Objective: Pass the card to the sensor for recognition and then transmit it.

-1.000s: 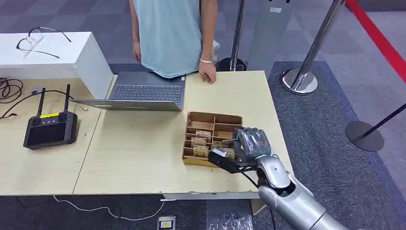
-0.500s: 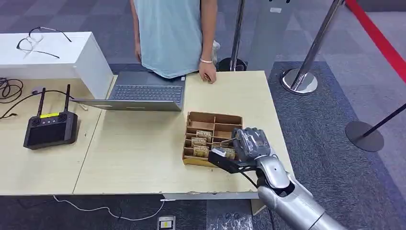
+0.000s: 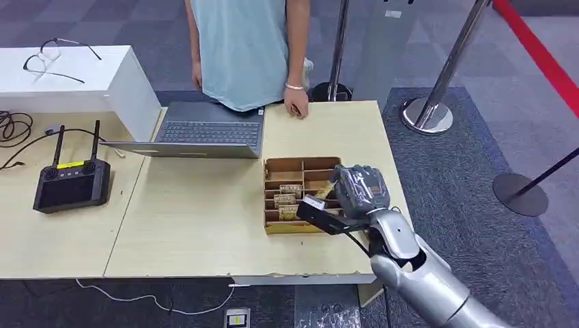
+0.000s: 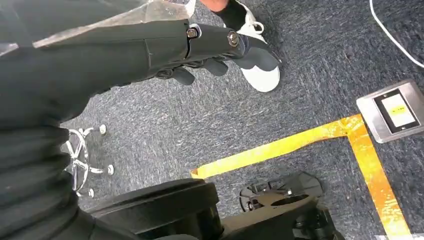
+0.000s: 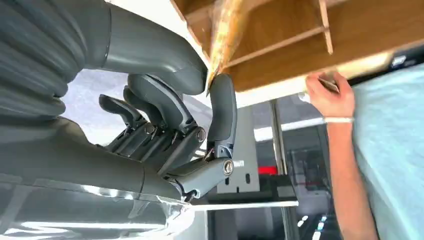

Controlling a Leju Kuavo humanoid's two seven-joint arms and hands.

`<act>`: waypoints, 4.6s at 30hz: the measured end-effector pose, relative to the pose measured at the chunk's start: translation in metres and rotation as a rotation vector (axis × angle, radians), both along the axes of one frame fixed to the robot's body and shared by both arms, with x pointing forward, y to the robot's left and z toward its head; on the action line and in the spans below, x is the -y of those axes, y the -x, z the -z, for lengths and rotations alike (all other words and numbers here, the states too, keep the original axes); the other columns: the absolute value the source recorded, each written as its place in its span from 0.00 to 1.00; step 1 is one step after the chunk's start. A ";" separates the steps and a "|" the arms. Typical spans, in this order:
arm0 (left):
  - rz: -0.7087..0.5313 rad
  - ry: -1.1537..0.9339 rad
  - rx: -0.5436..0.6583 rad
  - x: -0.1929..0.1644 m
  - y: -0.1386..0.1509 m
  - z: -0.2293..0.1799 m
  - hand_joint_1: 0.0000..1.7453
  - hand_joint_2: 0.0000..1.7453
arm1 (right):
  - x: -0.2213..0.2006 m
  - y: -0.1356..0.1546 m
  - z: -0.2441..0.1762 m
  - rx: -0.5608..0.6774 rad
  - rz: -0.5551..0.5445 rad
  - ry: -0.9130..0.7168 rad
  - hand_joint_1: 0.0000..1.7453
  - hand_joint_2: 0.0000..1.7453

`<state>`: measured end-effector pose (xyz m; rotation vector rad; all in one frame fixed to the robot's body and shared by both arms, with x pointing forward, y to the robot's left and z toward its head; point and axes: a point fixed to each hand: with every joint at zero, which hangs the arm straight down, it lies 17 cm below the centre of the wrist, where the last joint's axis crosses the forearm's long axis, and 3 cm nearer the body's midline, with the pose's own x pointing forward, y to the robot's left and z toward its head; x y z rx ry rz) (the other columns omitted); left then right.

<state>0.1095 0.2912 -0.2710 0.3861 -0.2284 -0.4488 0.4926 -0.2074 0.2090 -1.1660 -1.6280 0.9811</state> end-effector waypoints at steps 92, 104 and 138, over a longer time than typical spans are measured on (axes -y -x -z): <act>0.011 0.005 0.017 0.006 -0.003 -0.001 0.00 1.00 | -0.015 -0.038 -0.125 0.186 -0.027 0.071 0.28 1.00; 0.008 0.003 0.024 0.005 -0.004 -0.001 0.00 1.00 | -0.009 -0.033 -0.135 0.211 -0.011 0.091 0.27 1.00; -0.064 0.025 0.027 0.014 0.002 -0.001 0.00 1.00 | 0.158 0.030 -0.202 0.269 0.307 0.329 0.20 1.00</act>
